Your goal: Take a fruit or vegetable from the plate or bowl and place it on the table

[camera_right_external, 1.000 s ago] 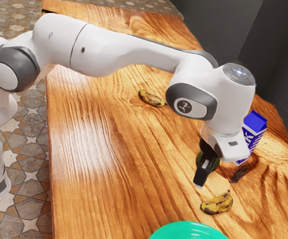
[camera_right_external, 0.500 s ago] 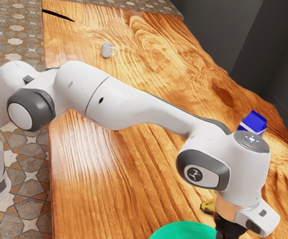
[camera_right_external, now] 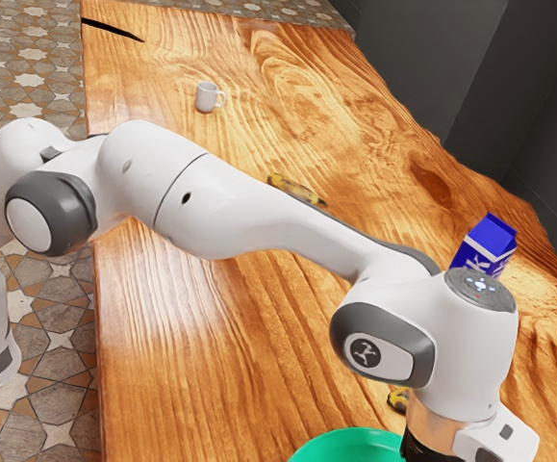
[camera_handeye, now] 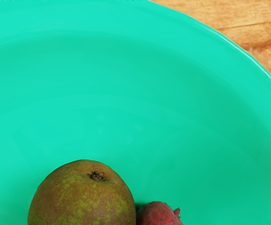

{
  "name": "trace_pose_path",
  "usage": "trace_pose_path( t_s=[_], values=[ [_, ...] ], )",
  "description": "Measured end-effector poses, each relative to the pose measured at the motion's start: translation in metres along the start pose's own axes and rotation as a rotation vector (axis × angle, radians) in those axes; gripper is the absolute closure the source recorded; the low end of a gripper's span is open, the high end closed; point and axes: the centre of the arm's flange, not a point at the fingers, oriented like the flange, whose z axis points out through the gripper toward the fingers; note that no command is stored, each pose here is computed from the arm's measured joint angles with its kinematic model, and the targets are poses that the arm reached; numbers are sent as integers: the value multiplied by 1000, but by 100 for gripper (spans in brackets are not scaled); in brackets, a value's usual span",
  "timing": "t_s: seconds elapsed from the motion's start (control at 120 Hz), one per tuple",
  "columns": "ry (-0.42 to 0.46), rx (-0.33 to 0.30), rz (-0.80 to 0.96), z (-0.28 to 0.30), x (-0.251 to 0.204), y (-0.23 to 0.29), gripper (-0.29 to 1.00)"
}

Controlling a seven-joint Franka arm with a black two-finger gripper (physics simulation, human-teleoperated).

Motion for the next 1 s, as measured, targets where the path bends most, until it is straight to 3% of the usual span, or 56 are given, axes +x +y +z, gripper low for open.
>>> trace_pose_path(
  t_s=[0.583,0.733,1.0],
  values=[
    [-42,-6,208,5,0,-8,0],
    [-92,-24,243,20,-3,-17,0],
    [-104,-44,303,21,1,-25,0]
  ],
)
